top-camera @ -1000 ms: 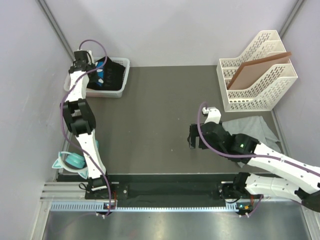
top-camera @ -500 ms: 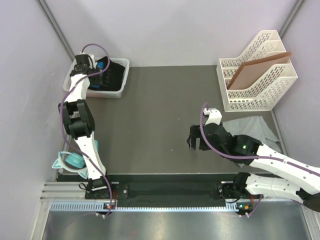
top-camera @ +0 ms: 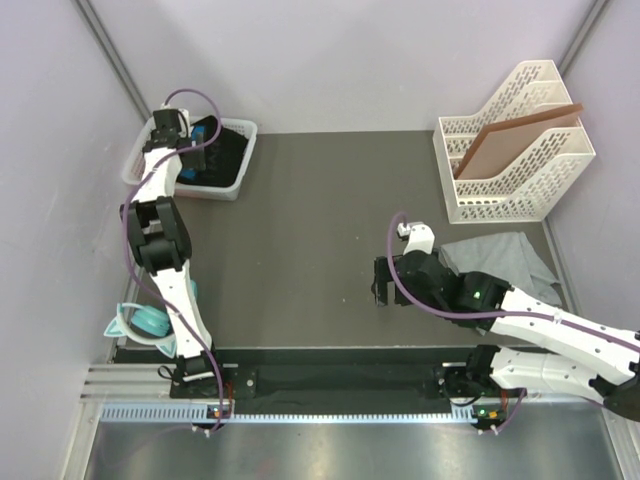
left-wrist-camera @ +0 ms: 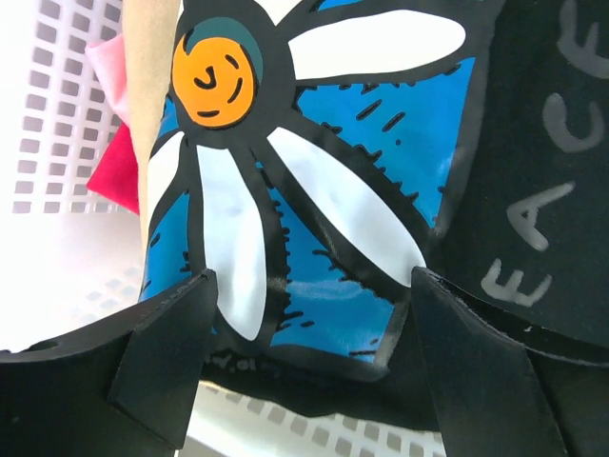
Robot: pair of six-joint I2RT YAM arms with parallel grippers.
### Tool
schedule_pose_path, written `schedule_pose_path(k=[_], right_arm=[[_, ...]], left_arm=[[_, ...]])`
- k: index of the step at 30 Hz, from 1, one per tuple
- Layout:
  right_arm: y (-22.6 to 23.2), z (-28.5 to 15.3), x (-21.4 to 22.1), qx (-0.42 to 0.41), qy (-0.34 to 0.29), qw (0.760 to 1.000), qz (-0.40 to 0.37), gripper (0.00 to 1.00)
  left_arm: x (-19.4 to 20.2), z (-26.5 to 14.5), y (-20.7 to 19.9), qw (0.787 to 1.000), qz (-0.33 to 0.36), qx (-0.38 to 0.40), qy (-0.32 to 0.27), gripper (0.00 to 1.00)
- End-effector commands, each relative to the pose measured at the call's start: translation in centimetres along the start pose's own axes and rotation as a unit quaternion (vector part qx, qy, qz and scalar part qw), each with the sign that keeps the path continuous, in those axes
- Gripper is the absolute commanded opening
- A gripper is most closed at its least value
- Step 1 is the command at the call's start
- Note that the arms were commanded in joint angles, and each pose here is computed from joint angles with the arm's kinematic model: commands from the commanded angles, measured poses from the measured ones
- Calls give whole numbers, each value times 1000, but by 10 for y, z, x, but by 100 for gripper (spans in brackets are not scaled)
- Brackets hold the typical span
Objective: Fold and stack the t-shirts
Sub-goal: Grab crumpled tshirt from bin with the left arm
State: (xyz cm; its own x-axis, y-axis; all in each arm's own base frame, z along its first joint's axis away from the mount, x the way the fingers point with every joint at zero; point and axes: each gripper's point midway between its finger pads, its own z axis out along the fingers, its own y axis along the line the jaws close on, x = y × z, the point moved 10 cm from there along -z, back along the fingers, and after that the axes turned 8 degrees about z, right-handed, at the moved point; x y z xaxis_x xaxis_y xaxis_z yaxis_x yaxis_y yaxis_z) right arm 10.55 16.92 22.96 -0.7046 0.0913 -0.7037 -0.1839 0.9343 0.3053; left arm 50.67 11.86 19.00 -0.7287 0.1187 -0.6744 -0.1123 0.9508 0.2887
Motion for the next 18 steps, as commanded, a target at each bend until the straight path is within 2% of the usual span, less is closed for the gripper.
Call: schedule_pose_path(k=[1,3,10,15,18], right_arm=[[8,2,-2,-22,-12,1000,-5,91],[9,3,-2,-25,-9,1000,-8,91],[12,8,-1,-25,-3,1000,-14,92],[13,10,1,-28,0,999,-15,92],[10,10,4,-25,2,1000,-14,92]], left_arm=[[-4,5,9,999,-9,-35,-9,89],[-7,-1,10,999,-13,-34,-14,91],[-44,-74,24,994,-32,-6,-103,95],[-37,-78,39,992,-53,-27,-110,97],[-26,-61,42,995,-56,-25,-81,96]])
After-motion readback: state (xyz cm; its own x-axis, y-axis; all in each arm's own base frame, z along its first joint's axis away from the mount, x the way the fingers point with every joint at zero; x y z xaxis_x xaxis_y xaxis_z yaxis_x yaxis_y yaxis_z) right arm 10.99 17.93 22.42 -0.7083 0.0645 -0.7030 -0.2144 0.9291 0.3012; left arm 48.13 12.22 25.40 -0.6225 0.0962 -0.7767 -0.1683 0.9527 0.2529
